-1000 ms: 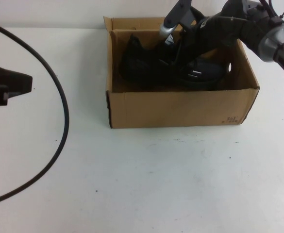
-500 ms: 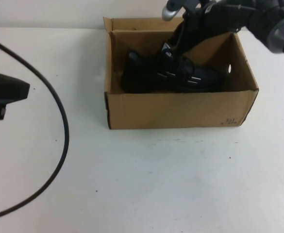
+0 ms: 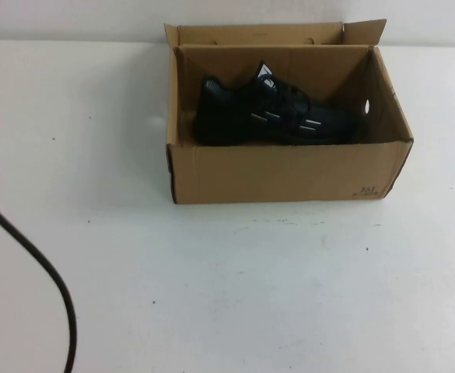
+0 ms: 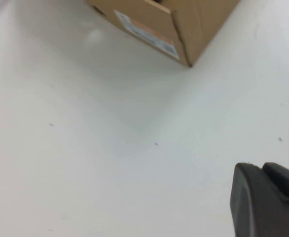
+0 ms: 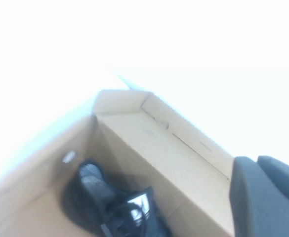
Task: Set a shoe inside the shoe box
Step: Place the shoe in the shoe box
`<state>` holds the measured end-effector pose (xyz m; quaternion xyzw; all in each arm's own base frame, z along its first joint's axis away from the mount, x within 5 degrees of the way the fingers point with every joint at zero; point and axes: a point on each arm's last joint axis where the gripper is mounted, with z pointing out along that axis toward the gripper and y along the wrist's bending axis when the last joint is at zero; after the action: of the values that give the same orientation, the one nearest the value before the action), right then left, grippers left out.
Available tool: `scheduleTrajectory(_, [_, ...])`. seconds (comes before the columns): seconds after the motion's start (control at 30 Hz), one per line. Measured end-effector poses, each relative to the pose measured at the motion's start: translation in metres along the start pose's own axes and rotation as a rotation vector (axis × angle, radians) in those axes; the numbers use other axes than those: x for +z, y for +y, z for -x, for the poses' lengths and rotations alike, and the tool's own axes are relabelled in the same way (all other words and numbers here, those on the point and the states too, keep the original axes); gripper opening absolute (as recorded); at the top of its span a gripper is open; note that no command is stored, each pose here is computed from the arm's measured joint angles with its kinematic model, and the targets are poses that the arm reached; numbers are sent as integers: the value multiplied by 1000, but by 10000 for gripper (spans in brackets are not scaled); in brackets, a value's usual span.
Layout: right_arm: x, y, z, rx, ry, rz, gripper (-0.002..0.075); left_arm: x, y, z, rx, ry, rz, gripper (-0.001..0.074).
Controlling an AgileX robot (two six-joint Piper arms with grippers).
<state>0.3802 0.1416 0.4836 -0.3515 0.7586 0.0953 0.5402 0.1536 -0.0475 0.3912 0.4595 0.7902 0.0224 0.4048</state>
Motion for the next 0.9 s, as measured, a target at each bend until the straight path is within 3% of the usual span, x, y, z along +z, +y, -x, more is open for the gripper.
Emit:
scheduleTrajectory(0.13, [-72, 6, 20, 85, -19, -9, -15, -26, -11, -1, -63, -107, 123, -1])
scheduleTrajectory(0.27, [-136, 23, 32, 101, -43, -3, -15, -35, -23, -18, -210, -210, 237, -1])
scheduleTrajectory(0.5, [-217, 54, 26, 94, -156, -48, -15, -10, -49, -54, -416, -352, 286, -1])
scheduleTrajectory(0.73, [-243, 85, -41, 147, -219, -136, -15, 22, -64, -76, -543, -380, 254, -1])
scheduleTrajectory(0.9, [-230, 112, -133, 205, -235, -216, -15, 23, -63, -77, -580, -418, 262, -1])
